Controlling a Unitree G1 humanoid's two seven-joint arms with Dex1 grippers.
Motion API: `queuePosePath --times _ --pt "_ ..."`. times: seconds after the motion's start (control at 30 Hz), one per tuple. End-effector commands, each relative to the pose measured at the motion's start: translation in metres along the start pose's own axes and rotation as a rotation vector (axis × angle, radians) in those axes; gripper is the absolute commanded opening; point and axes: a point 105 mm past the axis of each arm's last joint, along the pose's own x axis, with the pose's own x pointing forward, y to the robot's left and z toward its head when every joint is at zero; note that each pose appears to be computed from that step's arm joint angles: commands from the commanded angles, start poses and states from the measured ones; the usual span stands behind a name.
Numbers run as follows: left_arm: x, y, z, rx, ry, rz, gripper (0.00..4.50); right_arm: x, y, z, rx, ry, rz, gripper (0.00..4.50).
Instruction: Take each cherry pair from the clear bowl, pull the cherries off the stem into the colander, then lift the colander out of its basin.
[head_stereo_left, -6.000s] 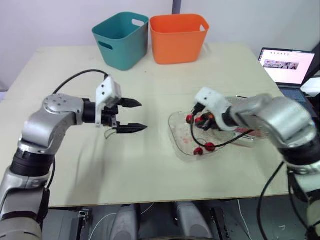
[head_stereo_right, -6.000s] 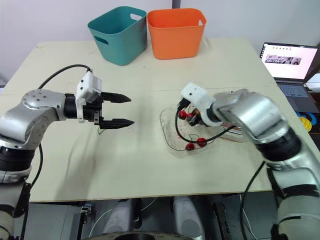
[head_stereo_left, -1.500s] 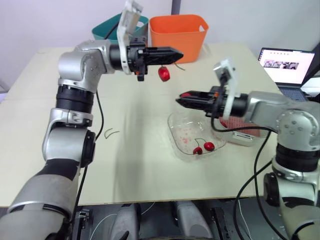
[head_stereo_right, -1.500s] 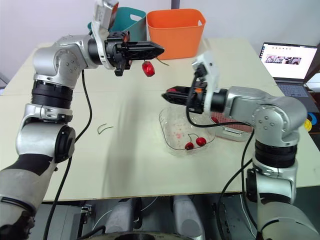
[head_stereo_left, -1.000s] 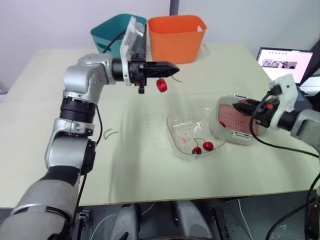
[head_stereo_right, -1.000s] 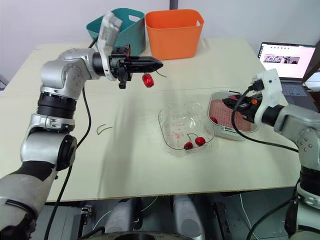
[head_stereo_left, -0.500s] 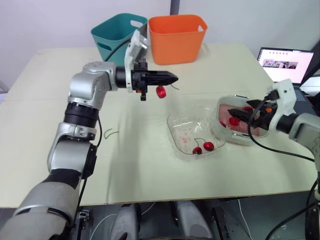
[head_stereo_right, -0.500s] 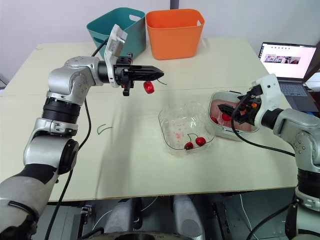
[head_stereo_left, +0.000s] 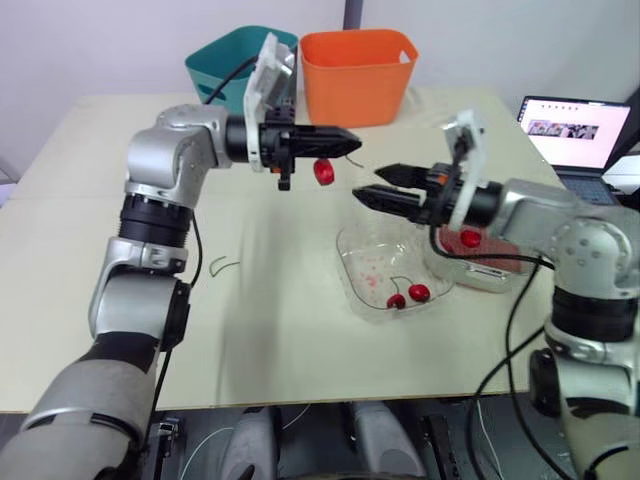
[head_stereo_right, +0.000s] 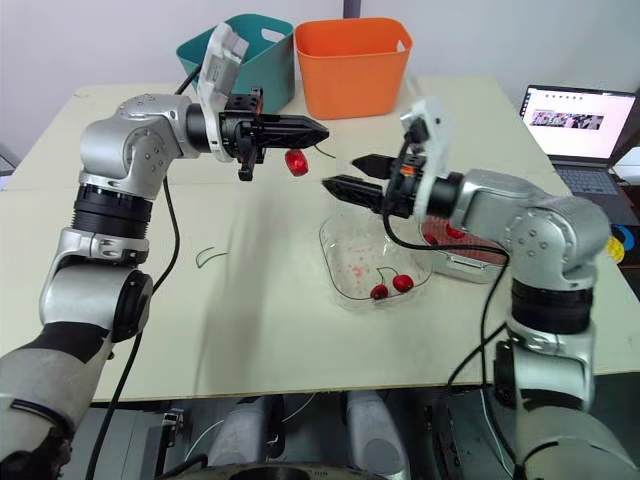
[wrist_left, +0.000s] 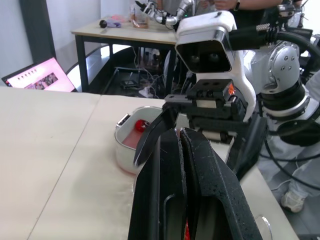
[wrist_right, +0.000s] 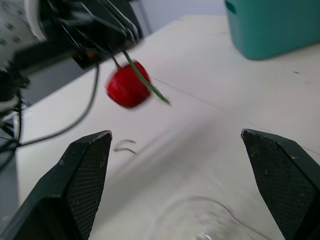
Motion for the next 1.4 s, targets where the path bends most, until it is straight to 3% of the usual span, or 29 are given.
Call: queuePosePath --times 0.03,0.63,0.8,1.0,1.4 --pt "0.001 -0.008 0.021 0.064 -0.032 -0.025 0.00 0.009 0.009 0.012 -0.012 -0.039 0.047 4.48" --pt "0.005 -0.014 0.014 0.037 -0.039 -0.033 0.00 0.044 0.022 0.008 0.020 -0.045 0.132 4.48" --pt "0.005 -0.014 0.013 0.036 -0.038 -0.031 0.00 0.046 0.024 0.007 0.016 -0.047 0.136 3.29" --pt "0.004 -0.011 0.014 0.042 -0.037 -0.023 0.00 0.045 0.025 0.005 0.011 -0.038 0.133 1.23" --pt "0.000 0.003 0.026 0.092 -0.058 0.036 0.00 0.037 0.022 -0.029 0.018 0.075 0.099 1.23"
